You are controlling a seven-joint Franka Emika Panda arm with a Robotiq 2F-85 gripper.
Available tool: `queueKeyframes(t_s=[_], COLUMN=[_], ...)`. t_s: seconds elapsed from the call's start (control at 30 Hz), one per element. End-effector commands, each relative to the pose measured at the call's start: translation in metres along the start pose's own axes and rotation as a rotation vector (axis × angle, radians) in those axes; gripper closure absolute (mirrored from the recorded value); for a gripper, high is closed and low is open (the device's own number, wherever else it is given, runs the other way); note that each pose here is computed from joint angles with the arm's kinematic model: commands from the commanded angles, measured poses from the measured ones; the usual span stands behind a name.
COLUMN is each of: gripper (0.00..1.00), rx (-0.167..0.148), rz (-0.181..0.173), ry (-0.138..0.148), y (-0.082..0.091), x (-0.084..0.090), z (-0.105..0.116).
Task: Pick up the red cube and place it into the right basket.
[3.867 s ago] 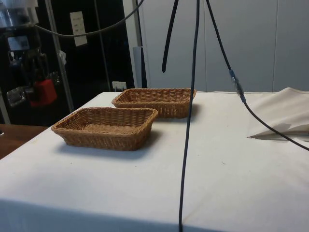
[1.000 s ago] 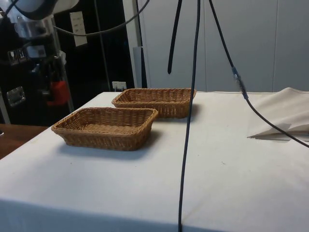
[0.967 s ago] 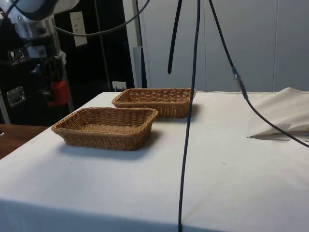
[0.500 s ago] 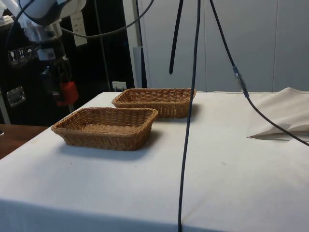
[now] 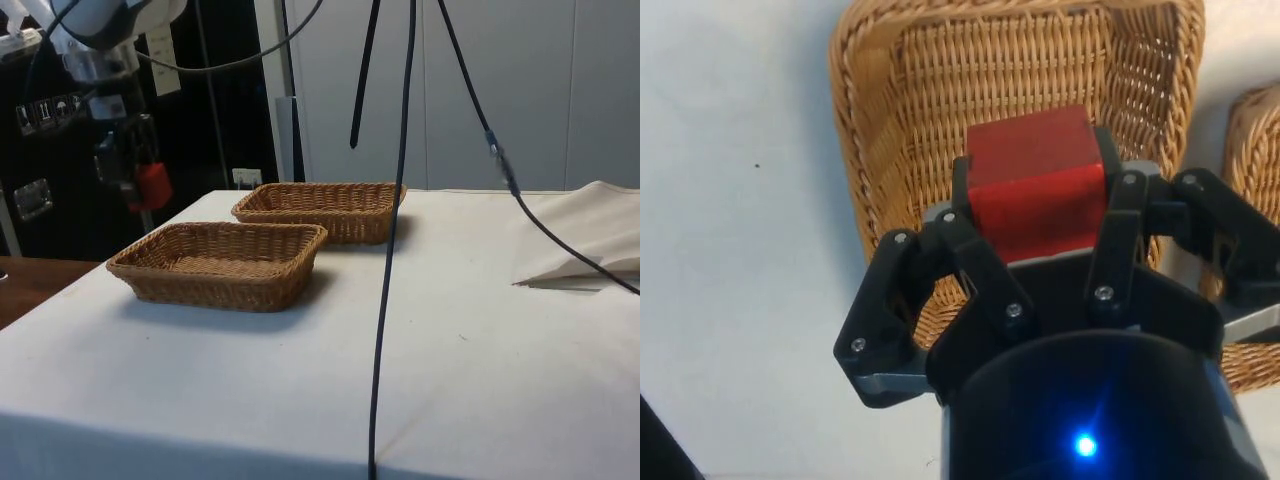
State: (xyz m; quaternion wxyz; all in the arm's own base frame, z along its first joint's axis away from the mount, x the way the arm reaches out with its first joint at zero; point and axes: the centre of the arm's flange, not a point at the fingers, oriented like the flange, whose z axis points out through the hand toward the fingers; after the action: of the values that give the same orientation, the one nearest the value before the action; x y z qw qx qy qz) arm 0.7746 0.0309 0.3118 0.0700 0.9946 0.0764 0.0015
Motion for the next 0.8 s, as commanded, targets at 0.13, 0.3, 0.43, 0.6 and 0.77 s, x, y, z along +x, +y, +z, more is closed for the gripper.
queueKeyframes(t_s=[0.13, 0.3, 0.43, 0.6, 0.77], gripper=[0.97, 0.97, 0.97, 0.97, 0.97], rx=[0.012, 0.026, 0.039, 0.044, 0.071], rz=[0.003, 0.010, 0.016, 0.021, 0.026], ry=[0.026, 0.042, 0.051, 0.041, 0.065], y=[0.004, 0.008, 0.010, 0.011, 0.012], x=[-0.004, -0.005, -0.006, -0.004, -0.009], z=[-0.004, -0.004, -0.004, -0.001, -0.004])
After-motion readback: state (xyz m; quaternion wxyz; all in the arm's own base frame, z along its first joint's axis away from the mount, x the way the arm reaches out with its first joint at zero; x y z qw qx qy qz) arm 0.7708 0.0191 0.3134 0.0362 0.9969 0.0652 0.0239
